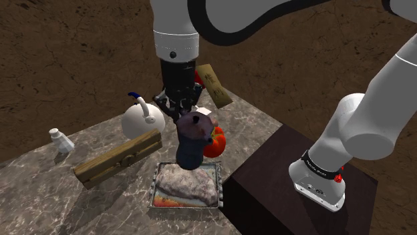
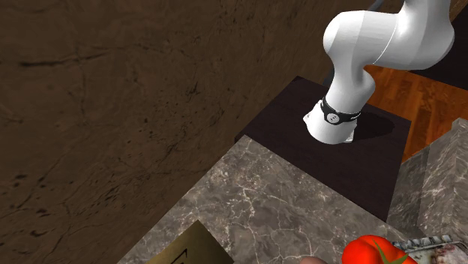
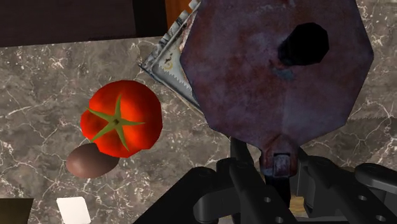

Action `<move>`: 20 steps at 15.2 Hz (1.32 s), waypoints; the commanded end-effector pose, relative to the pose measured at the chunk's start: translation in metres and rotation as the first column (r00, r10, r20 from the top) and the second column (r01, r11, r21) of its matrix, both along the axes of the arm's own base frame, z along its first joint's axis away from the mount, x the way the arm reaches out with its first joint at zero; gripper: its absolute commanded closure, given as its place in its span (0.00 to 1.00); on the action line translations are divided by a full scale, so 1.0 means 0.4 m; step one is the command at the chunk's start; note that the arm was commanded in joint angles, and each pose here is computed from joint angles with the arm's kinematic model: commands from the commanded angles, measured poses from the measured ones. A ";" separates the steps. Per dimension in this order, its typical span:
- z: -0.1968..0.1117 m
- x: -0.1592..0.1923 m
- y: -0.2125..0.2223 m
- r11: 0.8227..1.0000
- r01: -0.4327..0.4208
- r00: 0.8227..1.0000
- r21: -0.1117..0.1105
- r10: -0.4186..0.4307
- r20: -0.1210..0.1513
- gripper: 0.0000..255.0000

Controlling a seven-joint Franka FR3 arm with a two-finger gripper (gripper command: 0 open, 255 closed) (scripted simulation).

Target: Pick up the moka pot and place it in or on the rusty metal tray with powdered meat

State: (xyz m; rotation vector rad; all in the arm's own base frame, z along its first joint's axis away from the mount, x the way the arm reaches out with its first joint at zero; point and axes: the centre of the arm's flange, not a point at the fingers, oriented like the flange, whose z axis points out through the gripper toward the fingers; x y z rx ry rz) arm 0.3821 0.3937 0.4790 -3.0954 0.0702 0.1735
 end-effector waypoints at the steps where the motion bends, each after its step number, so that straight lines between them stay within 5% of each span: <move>1: -0.020 -0.002 0.012 1.000 0.001 1.000 0.001 -0.001 0.001 1.00; 20: -0.270 -0.002 0.012 1.000 0.001 1.000 0.001 -0.001 0.001 1.00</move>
